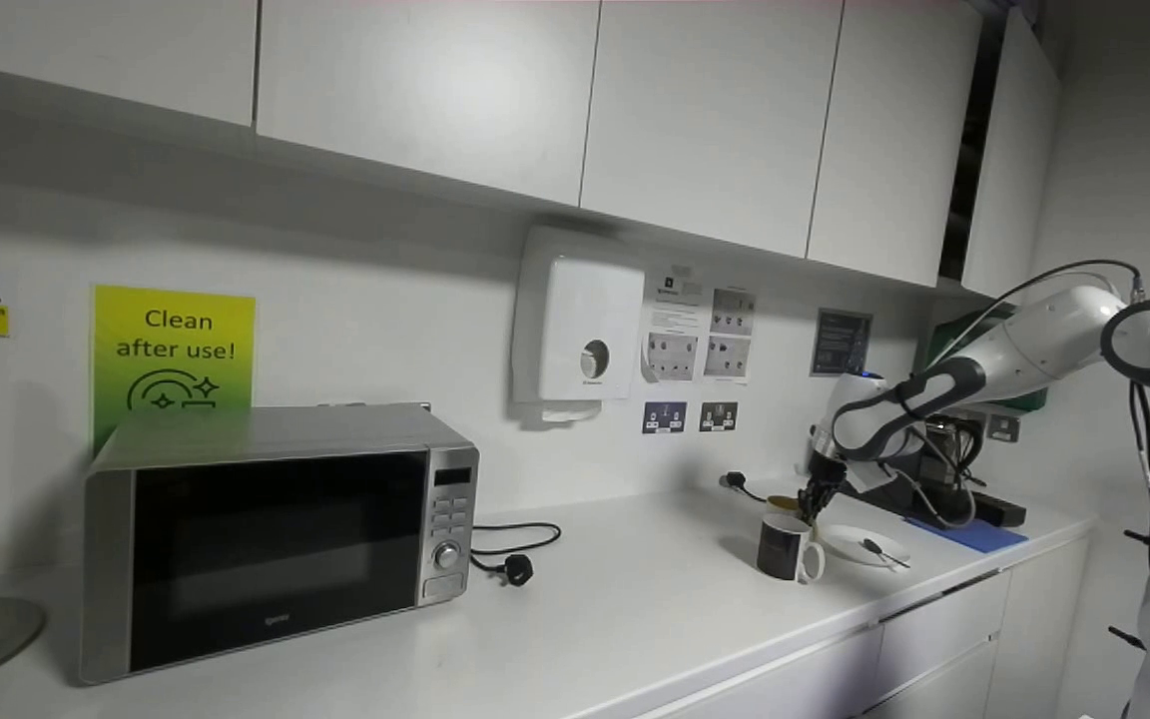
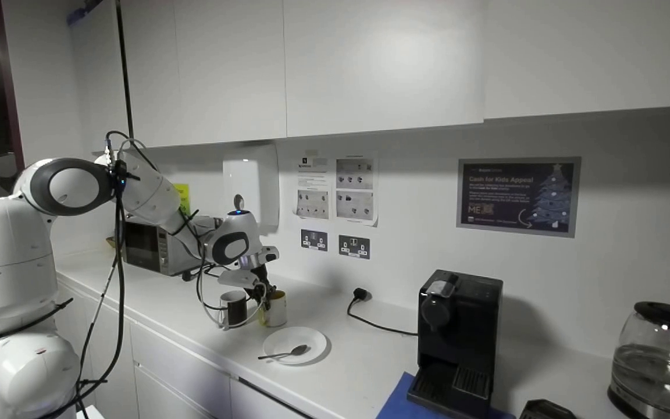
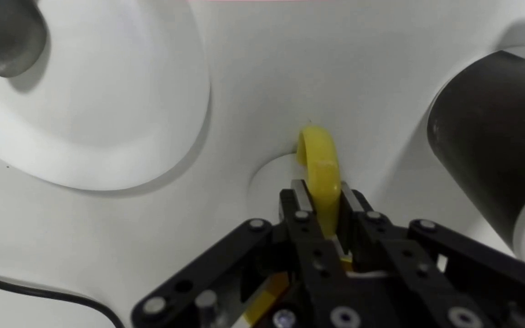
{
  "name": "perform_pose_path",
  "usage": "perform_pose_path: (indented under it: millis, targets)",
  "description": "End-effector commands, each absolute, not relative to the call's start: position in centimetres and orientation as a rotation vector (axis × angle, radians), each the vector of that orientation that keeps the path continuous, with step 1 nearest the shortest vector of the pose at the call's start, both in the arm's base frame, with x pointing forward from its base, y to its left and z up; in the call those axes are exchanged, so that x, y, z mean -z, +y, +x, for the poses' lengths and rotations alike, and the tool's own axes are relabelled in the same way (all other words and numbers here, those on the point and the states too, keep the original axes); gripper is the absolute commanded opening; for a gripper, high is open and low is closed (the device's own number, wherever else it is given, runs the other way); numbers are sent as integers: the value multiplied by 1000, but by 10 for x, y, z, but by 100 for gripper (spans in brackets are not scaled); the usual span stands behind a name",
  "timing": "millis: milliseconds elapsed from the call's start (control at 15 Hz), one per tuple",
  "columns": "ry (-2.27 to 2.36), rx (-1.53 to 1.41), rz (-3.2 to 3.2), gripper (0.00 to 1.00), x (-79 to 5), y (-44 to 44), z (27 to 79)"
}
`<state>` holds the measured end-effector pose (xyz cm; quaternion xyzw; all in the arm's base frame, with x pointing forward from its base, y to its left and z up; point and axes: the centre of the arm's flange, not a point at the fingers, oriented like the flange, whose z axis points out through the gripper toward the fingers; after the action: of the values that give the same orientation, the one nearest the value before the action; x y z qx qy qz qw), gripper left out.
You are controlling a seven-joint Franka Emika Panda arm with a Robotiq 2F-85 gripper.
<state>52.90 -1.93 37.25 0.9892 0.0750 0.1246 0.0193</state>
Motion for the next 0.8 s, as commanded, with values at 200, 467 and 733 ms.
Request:
perform_pose_path:
  millis: [200, 467, 733]
  targets:
    - [258, -471, 3077, 66, -386, -26, 537]
    - [255, -473, 3078, 96, -394, -27, 536]
    - [268, -468, 3083, 100, -402, -25, 530]
